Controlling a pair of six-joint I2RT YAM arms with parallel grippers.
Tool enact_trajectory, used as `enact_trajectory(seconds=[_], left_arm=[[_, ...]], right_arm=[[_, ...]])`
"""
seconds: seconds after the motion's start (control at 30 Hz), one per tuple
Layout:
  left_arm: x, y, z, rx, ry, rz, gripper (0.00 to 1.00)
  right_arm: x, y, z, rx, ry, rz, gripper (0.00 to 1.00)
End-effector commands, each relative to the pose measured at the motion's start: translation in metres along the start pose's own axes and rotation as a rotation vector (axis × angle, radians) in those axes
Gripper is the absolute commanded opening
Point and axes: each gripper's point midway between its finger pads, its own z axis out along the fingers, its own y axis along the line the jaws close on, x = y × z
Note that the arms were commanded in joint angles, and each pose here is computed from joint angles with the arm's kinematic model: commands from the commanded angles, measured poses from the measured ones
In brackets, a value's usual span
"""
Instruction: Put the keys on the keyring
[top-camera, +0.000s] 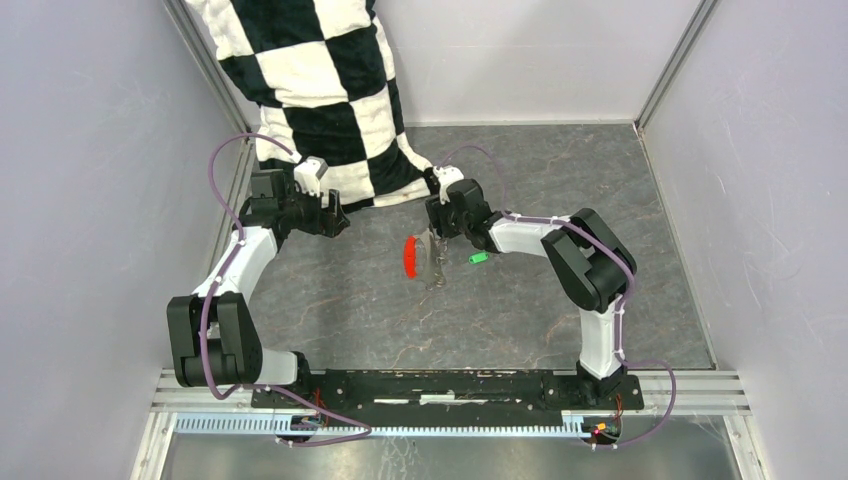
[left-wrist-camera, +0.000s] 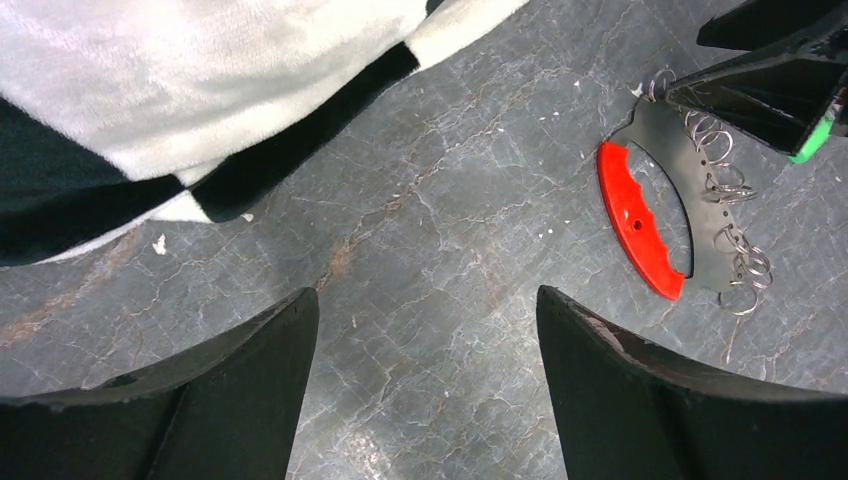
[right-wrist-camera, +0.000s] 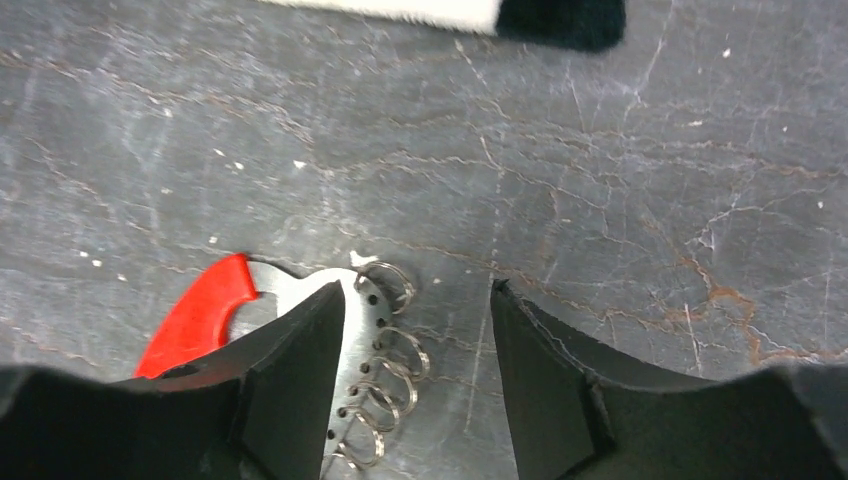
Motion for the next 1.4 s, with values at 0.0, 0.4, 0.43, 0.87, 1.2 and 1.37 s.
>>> enact_trajectory(seconds=[0.0, 0.4, 0.43, 0.87, 1.2, 1.37], left_arm=[[-0.002, -0.005, -0.005, 0.022, -0.011, 0.046, 0.85], [-0.003, -0.009, -0.005, 0.042, -0.010, 0.042, 0.82], [-0.003, -0.010, -0.004, 0.048, -0.011, 0.040, 0.82], [-0.011, -0.068, -0.012, 0.328, -0.002, 0.064, 0.82], [0.005, -0.144, -0.020, 0.619, 0.049, 0.210, 0.88], [0.003, -0.165, -0.029, 0.703, 0.096, 0.230, 0.79]], right_arm=[[-0.003, 0.014, 0.007, -0.101, 0.009, 0.018, 0.61], [0.010, 0.020, 0.009, -0.171, 0.040, 0.050, 0.03], [0.006, 0.021, 0.007, -0.182, 0.030, 0.049, 0.00], [-0.064, 0.077, -0.063, -0.512, -0.207, 0.059, 0.00], [-0.067, 0.105, -0.117, -0.663, -0.290, 0.087, 0.00], [-0.067, 0.121, -0.140, -0.707, -0.320, 0.062, 0.00]])
